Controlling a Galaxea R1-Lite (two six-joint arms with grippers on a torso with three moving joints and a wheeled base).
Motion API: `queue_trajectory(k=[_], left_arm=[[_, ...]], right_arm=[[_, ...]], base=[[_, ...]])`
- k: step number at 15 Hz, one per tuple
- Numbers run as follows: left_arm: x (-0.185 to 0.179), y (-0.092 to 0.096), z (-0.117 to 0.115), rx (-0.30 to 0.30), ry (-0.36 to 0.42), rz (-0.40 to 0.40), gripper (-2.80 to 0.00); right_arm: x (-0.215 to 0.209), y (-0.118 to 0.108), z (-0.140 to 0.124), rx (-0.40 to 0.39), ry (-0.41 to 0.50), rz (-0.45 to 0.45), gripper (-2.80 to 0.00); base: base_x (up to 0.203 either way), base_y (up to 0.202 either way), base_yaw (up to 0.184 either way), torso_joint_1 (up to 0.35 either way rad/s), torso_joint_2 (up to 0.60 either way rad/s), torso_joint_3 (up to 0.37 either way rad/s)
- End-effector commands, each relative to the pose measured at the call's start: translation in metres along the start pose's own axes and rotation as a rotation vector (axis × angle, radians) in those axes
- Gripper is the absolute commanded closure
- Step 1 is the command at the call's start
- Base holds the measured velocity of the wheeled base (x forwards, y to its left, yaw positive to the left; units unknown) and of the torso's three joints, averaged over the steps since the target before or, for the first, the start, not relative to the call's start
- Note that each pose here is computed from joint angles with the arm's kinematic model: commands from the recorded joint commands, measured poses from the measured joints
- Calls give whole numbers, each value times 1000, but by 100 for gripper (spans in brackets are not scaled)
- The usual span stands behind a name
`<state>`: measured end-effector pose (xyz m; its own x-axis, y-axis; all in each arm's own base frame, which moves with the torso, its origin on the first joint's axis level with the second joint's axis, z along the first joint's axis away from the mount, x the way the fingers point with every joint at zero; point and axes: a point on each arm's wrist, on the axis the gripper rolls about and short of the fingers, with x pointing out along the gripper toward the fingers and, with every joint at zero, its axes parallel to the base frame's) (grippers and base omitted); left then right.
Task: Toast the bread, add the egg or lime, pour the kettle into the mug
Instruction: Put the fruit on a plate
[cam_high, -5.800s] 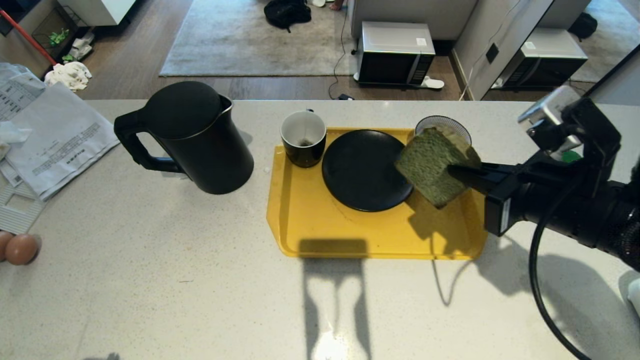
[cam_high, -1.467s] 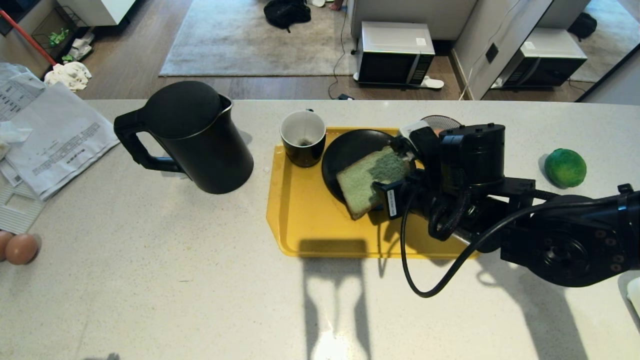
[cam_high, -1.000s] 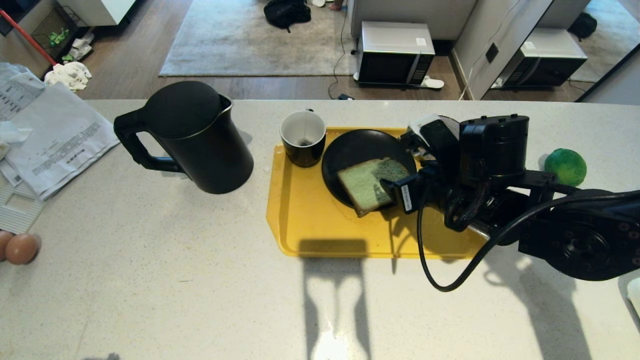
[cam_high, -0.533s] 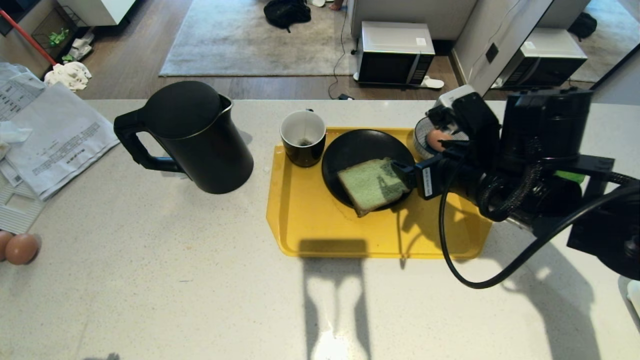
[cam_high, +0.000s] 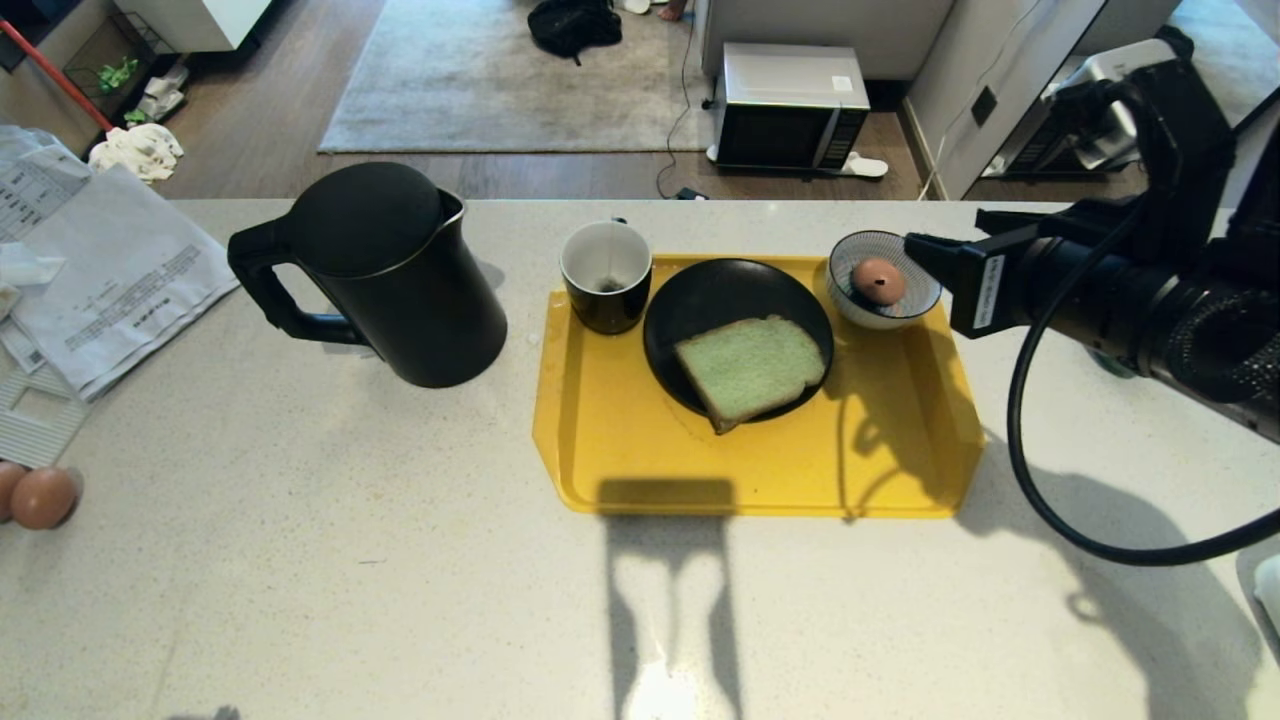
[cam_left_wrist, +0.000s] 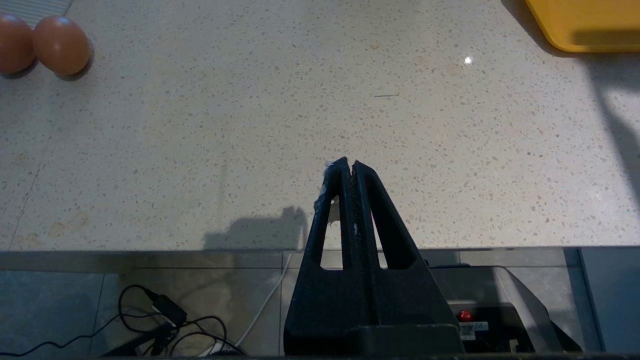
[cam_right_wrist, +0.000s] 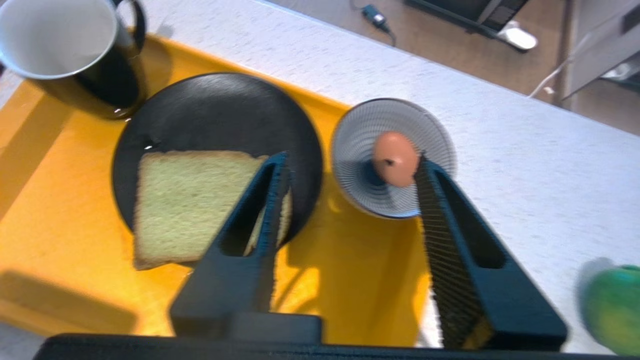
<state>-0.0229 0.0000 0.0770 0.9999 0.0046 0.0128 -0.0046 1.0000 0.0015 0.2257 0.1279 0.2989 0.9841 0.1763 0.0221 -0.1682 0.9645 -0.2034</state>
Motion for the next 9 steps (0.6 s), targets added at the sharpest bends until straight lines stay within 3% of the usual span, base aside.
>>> queue_trajectory(k=[1,9], left_arm=[[0,0,0,0,-1,0,0],[0,0,0,0,-1,0,0]], right_arm=[[-15,-14,9,15,-39,-36,0],[-72,-96,24,35,-142,-343,0]], base=[[0,0,0,0,0,0],[0,0,0,0,0,0]])
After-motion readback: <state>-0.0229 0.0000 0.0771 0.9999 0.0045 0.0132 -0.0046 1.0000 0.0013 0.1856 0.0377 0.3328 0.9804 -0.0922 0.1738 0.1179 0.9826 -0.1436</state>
